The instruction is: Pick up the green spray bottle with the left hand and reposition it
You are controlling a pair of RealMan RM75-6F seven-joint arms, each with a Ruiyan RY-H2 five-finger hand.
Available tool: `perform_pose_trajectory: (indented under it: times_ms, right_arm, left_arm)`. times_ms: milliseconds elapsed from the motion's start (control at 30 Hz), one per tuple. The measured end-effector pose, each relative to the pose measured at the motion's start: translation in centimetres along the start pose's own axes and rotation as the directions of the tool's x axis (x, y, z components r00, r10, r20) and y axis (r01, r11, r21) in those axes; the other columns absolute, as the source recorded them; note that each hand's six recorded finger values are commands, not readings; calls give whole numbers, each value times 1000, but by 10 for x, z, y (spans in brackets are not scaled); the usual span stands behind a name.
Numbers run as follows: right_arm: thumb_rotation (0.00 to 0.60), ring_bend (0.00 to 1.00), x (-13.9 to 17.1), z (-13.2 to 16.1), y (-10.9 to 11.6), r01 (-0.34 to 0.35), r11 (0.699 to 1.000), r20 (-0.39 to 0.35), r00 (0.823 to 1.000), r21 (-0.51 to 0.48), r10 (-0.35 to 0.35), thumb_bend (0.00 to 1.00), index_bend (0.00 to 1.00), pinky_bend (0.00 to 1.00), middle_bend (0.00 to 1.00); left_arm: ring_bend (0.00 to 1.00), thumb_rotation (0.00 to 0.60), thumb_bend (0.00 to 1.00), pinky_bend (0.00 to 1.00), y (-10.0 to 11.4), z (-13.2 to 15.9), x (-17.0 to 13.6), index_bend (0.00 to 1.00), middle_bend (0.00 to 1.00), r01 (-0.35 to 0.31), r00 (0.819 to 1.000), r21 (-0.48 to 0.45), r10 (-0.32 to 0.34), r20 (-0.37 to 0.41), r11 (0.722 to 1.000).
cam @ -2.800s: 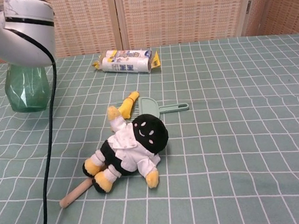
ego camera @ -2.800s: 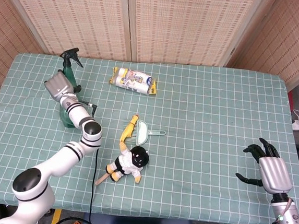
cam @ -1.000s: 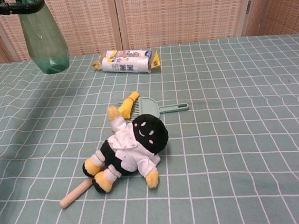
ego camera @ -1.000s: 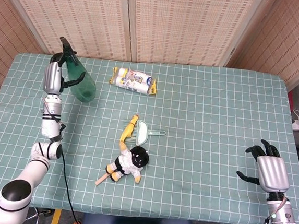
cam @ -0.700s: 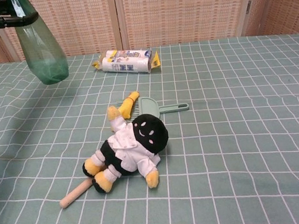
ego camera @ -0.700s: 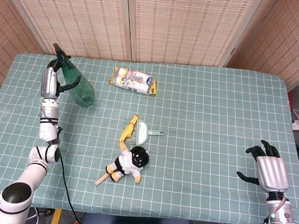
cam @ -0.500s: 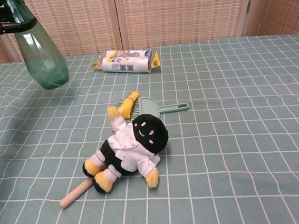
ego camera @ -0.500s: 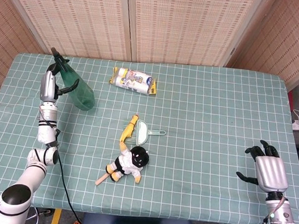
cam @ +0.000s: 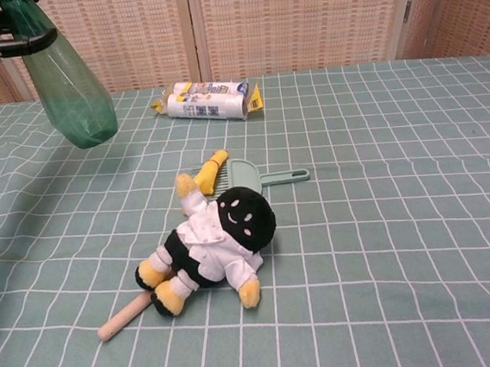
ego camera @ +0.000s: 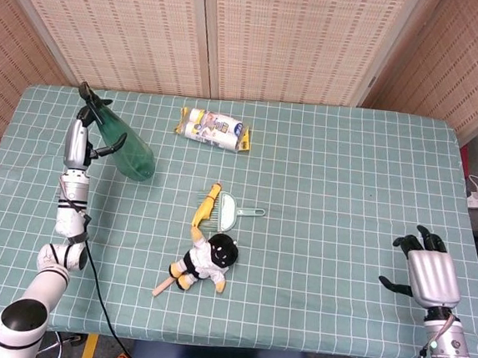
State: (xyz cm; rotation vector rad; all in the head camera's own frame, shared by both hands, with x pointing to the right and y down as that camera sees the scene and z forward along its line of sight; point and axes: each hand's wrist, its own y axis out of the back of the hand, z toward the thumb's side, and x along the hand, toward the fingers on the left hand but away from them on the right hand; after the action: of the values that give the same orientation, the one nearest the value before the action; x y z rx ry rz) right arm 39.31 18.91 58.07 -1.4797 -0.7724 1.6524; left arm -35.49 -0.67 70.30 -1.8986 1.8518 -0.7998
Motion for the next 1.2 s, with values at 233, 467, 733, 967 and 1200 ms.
perform_pose_trajectory:
  times_ms: [233, 467, 733, 967, 1200]
  right_arm:
    - [600, 114, 5, -2, 0, 5, 1000, 32, 999, 22, -5, 0, 371, 197, 321]
    - [600, 114, 7, -3, 0, -5, 999, 58, 998, 41, 3, 0, 370, 197, 321]
    - [600, 114, 6, -2, -1, -17, 998, 70, 997, 53, 13, 0, 366, 202, 321]
    - [600, 114, 5, -3, -1, -17, 999, 70, 997, 48, 13, 0, 364, 204, 324]
    - [600, 114, 5, -3, -1, -21, 998, 76, 997, 55, 16, 0, 360, 204, 324]
  left_arm:
    - [296, 600, 312, 96, -5, 4, -7, 237, 561, 21, 999, -40, -20, 39, 999]
    - [292, 600, 306, 88, -8, 7, -17, 248, 564, 43, 996, -56, -38, 83, 998]
    - [296, 600, 301, 89, -21, 0, -26, 310, 586, 116, 990, 9, -117, 74, 993]
    - [297, 600, 300, 89, -25, -3, -33, 318, 587, 139, 987, 42, -142, 76, 989]
    - [290, 600, 283, 79, -26, -9, -40, 323, 576, 156, 985, 25, -157, 65, 987]
